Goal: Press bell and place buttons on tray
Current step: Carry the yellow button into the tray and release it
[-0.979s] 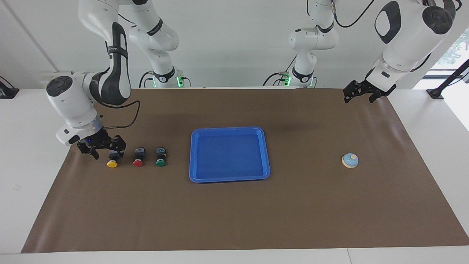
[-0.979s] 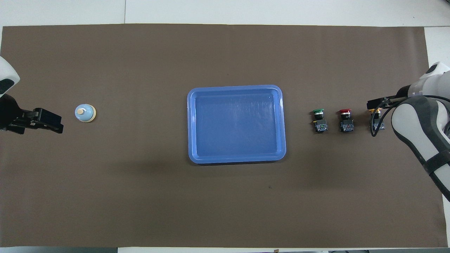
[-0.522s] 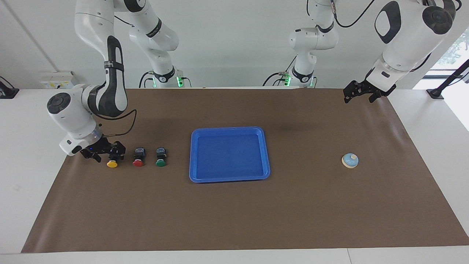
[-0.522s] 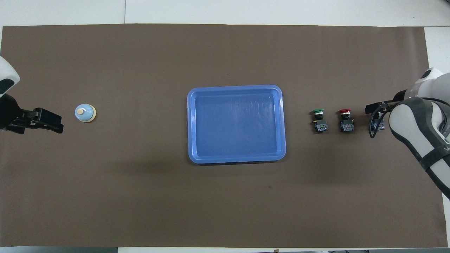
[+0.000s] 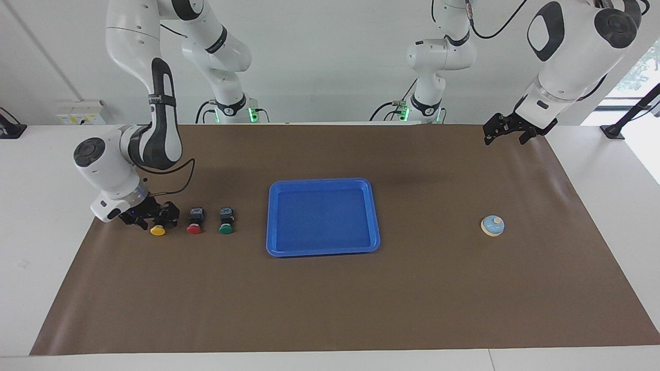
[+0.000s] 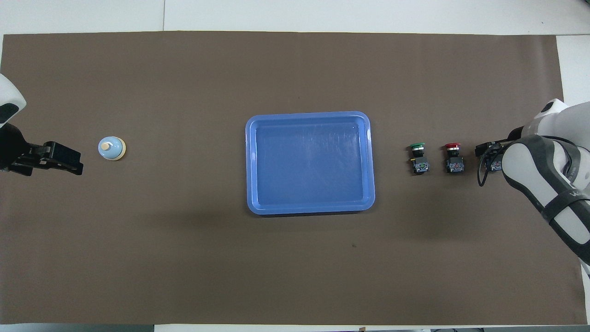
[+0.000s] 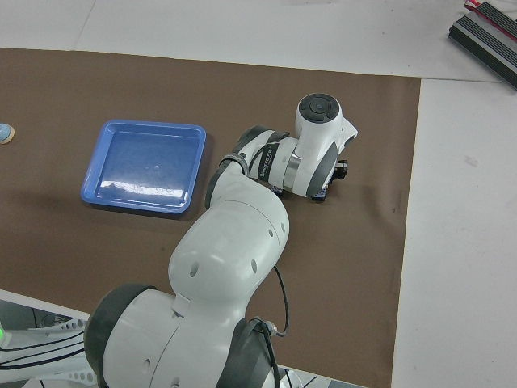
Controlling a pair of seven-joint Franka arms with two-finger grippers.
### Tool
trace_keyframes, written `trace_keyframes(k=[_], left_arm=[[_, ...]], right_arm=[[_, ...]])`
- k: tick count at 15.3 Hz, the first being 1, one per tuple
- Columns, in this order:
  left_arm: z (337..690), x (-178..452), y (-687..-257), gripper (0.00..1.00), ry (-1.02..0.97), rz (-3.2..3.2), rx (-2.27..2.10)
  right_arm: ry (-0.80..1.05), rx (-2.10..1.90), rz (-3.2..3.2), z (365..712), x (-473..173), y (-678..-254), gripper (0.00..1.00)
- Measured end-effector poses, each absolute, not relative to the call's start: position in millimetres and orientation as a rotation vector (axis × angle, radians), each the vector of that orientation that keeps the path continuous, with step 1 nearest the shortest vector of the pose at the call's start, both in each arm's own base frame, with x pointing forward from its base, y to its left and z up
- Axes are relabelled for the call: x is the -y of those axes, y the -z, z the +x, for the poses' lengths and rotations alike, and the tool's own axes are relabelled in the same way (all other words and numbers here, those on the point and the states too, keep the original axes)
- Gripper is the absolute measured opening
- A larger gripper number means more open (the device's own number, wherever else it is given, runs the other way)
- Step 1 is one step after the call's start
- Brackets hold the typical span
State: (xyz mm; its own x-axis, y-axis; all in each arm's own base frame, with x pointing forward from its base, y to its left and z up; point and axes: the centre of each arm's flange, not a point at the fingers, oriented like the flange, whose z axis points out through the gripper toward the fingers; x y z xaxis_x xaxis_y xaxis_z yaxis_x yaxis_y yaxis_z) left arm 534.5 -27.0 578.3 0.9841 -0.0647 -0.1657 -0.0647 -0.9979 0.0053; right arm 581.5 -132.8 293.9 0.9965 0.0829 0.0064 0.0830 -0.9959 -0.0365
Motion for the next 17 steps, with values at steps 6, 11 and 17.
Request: trace_keyframes(k=[6,11,17], left_arm=[[535,27,-578,1.0,-0.261,-3.129,-0.101],[534,27,-578,1.0,-0.261,-3.129,-0.101],[534,27,-578,1.0,-0.261,-3.129,-0.101]], right_arm=[[0.012,0.164,-3.097,593,121,-312,0.33],[0.001,0.064,-3.091,630,36,-392,0.33],[-0.035,-0.234,-3.085,611,-165,-388,0.33]])
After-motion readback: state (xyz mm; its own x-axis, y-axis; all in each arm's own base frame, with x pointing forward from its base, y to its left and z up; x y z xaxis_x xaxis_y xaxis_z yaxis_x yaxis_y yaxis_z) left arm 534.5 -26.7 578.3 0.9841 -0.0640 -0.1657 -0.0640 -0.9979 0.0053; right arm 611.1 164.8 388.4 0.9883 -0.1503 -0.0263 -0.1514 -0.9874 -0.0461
